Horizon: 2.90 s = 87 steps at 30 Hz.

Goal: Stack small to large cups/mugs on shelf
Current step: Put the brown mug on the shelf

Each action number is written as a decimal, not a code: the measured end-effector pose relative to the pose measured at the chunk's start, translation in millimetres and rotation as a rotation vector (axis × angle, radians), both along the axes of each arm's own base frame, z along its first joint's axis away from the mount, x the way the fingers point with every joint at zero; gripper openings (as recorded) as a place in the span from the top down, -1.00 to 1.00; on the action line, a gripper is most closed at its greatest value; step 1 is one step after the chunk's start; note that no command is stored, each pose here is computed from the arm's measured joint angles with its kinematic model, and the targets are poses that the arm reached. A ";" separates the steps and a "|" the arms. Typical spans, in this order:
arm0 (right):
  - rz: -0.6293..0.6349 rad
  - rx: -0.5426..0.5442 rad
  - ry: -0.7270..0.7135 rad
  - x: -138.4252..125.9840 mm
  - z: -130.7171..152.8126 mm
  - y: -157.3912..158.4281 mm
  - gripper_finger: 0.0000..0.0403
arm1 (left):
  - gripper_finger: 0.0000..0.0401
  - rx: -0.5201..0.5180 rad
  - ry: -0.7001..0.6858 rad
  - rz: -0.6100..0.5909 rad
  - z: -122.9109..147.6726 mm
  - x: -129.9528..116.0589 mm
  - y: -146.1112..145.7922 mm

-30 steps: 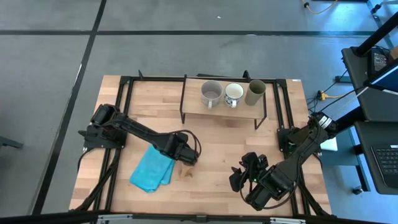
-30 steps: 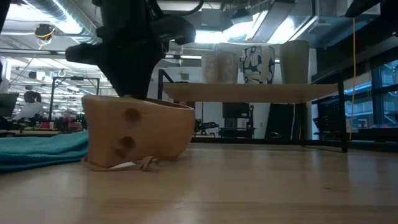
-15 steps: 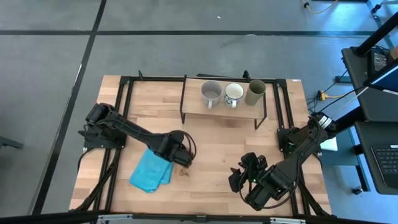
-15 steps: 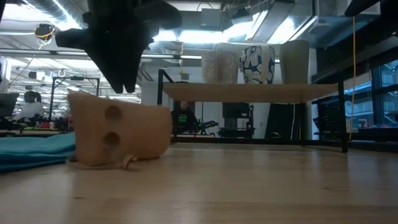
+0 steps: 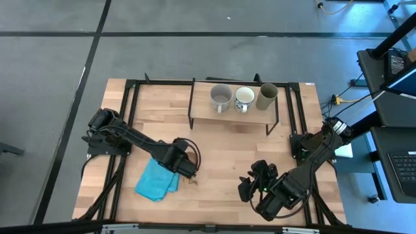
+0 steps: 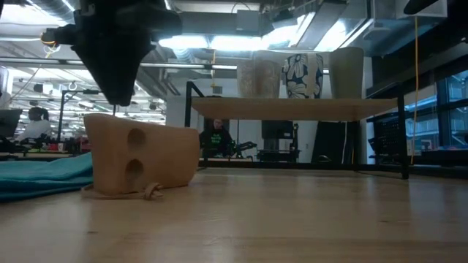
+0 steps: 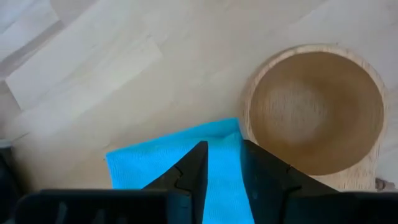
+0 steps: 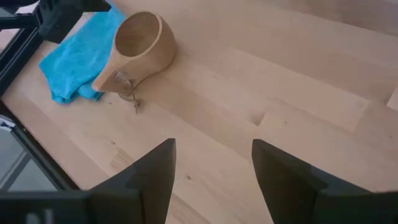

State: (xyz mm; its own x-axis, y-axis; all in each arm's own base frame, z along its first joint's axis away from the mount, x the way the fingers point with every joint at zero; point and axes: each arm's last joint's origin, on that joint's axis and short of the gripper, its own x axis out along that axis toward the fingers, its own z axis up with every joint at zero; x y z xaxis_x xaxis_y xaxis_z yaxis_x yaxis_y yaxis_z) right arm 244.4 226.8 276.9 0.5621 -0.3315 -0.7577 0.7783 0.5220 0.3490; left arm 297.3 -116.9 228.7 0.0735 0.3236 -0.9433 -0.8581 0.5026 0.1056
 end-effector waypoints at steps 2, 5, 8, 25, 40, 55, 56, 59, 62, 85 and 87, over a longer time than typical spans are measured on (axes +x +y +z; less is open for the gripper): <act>-0.002 0.003 -0.003 0.5 0.1 -0.1 -0.06 | 0.55 -0.010 0.006 -0.007 -0.2 0.1 -0.3; -0.008 0.006 -0.005 2.1 0.1 -1.3 -0.06 | 0.56 -0.029 0.008 -0.001 -0.4 1.0 0.9; -0.016 0.013 -0.013 4.4 0.3 -2.6 -0.06 | 0.57 -0.049 0.005 0.042 -0.6 1.7 2.6; -0.030 0.027 -0.063 9.2 1.7 -2.2 -0.06 | 0.57 -0.244 -0.099 0.244 5.3 10.4 -4.1; -0.024 0.023 -0.049 8.6 1.3 -2.6 -0.06 | 0.57 -0.356 -0.217 -0.281 129.0 -28.5 7.5; -0.025 0.021 -0.044 8.2 1.2 -2.9 -0.06 | 0.57 -0.232 -0.477 -0.814 195.3 -33.9 11.6; -0.026 0.021 -0.044 8.2 1.2 -2.9 -0.06 | 0.57 -0.230 -0.493 -0.792 195.9 -32.6 11.4; -0.030 0.025 -0.045 8.5 1.2 -3.3 -0.06 | 0.57 -0.259 -0.511 -0.682 194.0 -28.0 11.9; -0.049 0.037 -0.052 8.4 1.2 -3.3 -0.06 | 0.57 -0.294 -0.446 -0.570 181.9 -26.4 14.7; -0.047 0.013 -0.032 6.7 0.6 -5.2 -0.06 | 0.57 -0.293 -0.221 0.237 26.8 -24.4 25.3; -0.046 0.013 -0.032 6.7 0.6 -5.2 -0.06 | 0.57 -0.260 -0.253 0.273 24.1 -23.7 26.8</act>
State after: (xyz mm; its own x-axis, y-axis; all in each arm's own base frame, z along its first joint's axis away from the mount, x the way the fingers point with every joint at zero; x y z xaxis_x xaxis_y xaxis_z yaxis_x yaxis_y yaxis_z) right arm 251.1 221.6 277.5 0.5703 -0.3481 -0.7440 0.7899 0.4810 0.3804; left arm 273.6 -90.1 252.8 0.2567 0.1180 -0.9593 -0.9455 0.2363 -0.2240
